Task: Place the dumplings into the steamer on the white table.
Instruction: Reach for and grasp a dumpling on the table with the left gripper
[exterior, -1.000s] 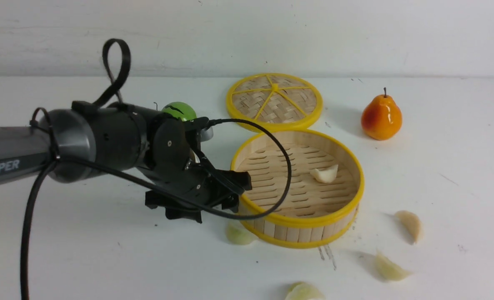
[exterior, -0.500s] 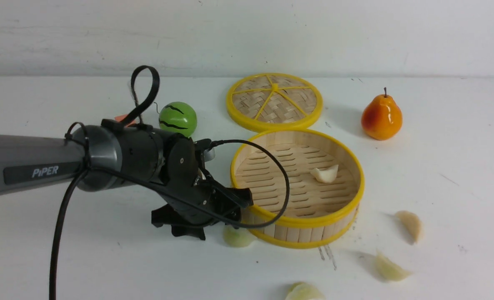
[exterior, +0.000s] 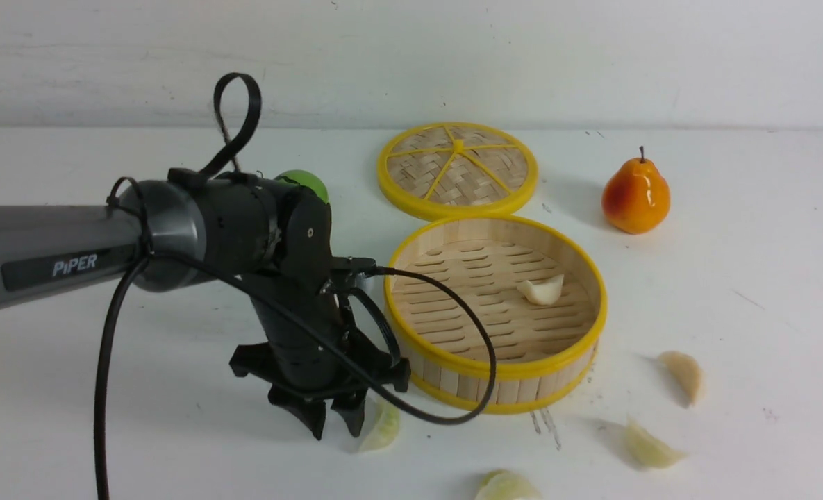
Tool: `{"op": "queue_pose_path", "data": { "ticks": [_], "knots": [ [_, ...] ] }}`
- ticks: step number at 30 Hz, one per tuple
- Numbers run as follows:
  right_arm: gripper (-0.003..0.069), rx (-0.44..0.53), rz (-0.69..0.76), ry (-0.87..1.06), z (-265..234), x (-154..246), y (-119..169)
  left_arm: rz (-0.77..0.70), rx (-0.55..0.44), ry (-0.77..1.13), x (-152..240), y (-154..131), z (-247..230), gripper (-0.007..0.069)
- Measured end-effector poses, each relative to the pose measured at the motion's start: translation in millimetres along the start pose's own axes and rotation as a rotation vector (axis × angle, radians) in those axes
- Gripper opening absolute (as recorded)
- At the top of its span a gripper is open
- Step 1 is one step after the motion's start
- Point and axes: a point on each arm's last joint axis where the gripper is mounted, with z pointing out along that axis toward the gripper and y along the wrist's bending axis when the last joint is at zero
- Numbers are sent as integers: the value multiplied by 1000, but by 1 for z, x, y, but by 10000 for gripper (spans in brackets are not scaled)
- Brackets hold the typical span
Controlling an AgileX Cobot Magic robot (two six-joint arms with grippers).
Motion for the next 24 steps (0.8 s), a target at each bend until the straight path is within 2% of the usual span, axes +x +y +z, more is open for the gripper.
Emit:
{"op": "queue_pose_path", "data": {
  "ticks": [7, 13, 16, 24],
  "knots": [
    [95, 0, 0, 0, 0, 0, 0, 68, 35, 32, 8, -9, -18, 381],
    [95, 1, 0, -11, 0, -1, 0, 199, 49, -37, 16, -43, -23, 432],
    [95, 2, 0, -20, 0, -2, 0, 205, 21, -114, 12, -53, -14, 436],
    [95, 3, 0, -21, 0, -2, 0, 126, -82, -174, 0, -46, 12, 437]
  ]
}}
